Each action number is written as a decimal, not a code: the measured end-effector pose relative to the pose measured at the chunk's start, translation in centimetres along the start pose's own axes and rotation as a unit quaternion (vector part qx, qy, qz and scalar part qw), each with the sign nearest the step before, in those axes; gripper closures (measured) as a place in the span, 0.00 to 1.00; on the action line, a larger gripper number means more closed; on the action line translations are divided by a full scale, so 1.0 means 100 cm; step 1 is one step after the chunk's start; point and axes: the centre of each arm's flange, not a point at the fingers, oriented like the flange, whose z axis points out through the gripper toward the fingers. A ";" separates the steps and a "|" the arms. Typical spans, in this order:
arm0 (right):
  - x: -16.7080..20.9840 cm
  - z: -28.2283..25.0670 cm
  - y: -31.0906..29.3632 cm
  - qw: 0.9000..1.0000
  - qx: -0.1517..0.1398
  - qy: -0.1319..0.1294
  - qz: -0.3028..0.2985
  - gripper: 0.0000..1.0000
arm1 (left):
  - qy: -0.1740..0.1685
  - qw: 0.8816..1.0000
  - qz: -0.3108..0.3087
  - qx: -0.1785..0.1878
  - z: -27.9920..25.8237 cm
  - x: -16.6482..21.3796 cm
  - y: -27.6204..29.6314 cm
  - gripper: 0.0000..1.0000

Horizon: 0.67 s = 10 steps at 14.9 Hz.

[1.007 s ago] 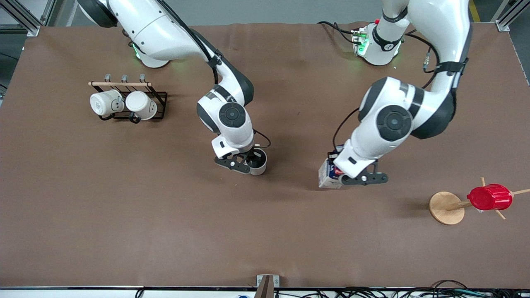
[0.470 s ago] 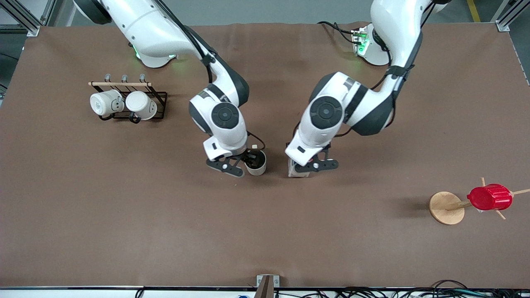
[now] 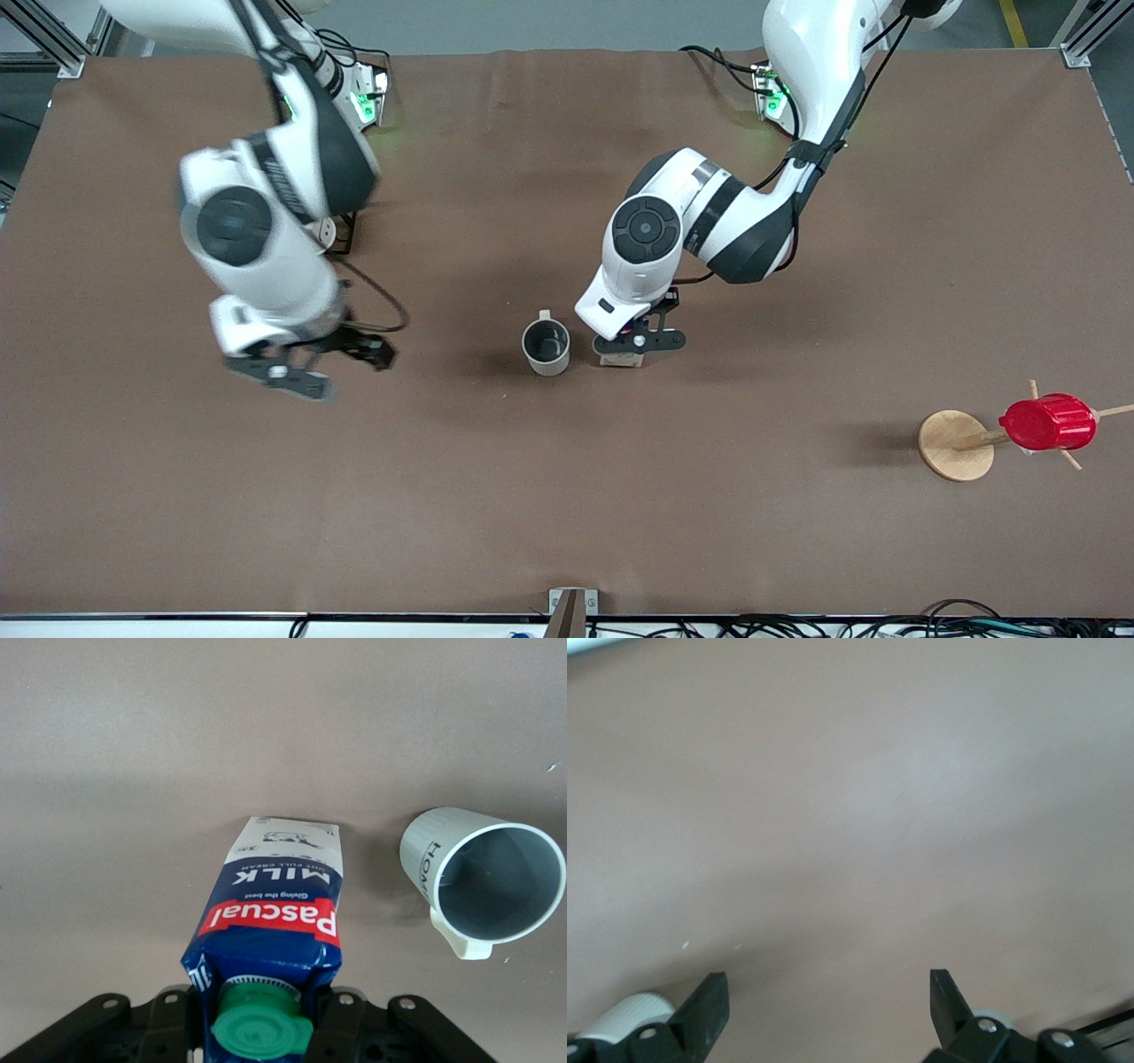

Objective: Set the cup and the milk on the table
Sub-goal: 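Release the mug with the right gripper and withdraw it toward its base, then lower the milk carton beside the mug and open the left gripper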

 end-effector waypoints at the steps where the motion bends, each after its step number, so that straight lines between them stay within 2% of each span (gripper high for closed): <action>1: 0.012 -0.014 0.027 1.000 0.000 0.007 -0.008 0.00 | -0.001 1.000 0.000 0.001 0.001 0.000 0.000 0.64; 4: 0.035 -0.054 0.101 0.999 -0.009 0.026 -0.016 0.00 | -0.003 1.000 0.000 0.001 0.007 0.004 0.003 0.64; 6: 0.039 -0.078 0.143 1.000 -0.010 0.028 -0.007 0.00 | -0.003 1.000 0.003 0.000 0.010 0.003 0.009 0.64; 10: 0.026 -0.125 0.220 0.999 0.005 -0.002 -0.036 0.00 | -0.004 1.000 0.008 0.001 0.013 0.002 0.017 0.64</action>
